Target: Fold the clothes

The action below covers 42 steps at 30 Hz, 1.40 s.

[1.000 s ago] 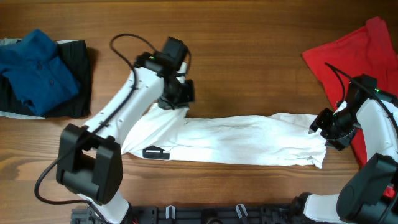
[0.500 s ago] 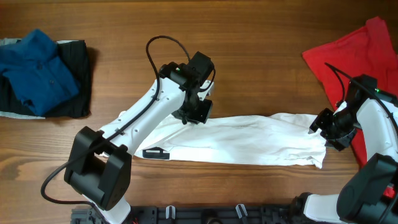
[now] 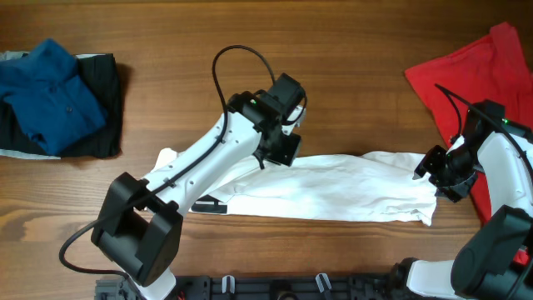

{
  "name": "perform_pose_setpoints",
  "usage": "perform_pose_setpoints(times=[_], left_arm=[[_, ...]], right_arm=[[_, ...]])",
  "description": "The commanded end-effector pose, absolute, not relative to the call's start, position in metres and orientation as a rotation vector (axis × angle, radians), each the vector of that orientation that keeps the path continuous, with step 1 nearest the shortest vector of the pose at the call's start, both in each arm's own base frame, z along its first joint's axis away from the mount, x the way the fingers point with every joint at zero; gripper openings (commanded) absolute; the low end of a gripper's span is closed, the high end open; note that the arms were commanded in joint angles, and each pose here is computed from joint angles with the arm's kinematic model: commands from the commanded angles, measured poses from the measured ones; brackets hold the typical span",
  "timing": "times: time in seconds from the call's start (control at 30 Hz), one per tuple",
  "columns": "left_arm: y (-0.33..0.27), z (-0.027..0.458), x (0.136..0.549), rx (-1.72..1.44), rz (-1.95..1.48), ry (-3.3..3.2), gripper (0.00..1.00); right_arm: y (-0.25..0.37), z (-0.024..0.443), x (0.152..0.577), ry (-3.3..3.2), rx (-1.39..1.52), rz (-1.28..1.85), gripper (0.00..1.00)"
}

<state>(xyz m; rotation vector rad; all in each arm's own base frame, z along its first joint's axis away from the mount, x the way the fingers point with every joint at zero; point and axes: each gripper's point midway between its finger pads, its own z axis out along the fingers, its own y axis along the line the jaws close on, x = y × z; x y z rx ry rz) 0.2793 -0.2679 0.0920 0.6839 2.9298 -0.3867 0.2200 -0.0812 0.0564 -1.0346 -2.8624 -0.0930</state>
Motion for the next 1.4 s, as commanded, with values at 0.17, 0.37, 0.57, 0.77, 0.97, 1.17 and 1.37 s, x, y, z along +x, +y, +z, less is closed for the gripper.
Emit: perform_pose_setpoints(times=[0.17, 0.37, 0.57, 0.77, 0.97, 1.17, 1.37], left_arm=[[-0.271, 0.090, 0.271, 0.709, -0.354, 2.938, 0.06], [-0.256, 0.075, 0.260, 0.711, -0.278, 2.993, 0.33], [-0.236, 0.073, 0.253, 0.647, -0.143, 3.057, 0.27], [-0.165, 0.078, 0.246, 0.224, 0.375, 3.128, 0.04], [-0.135, 0.077, 0.254, -0.027, 0.464, 3.124, 0.04], [-0.077, 0.075, 0.279, -0.350, 0.515, 3.095, 0.04], [-0.037, 0.074, 0.290, -0.488, 0.499, 3.103, 0.18]], right_arm=[[-0.080, 0.057, 0.217, -2.865, -1.030, -0.101, 0.58], [-0.081, 0.057, 0.218, -2.867, -1.031, -0.101, 0.58], [-0.081, 0.057, 0.218, -2.866, -1.031, -0.101, 0.58], [-0.081, 0.057, 0.218, -2.867, -1.032, -0.101, 0.58], [-0.081, 0.057, 0.218, -2.869, -1.032, -0.101, 0.58], [-0.081, 0.057, 0.220, -2.875, -1.034, -0.101, 0.58], [-0.082, 0.057, 0.220, -2.877, -1.035, -0.101, 0.59]])
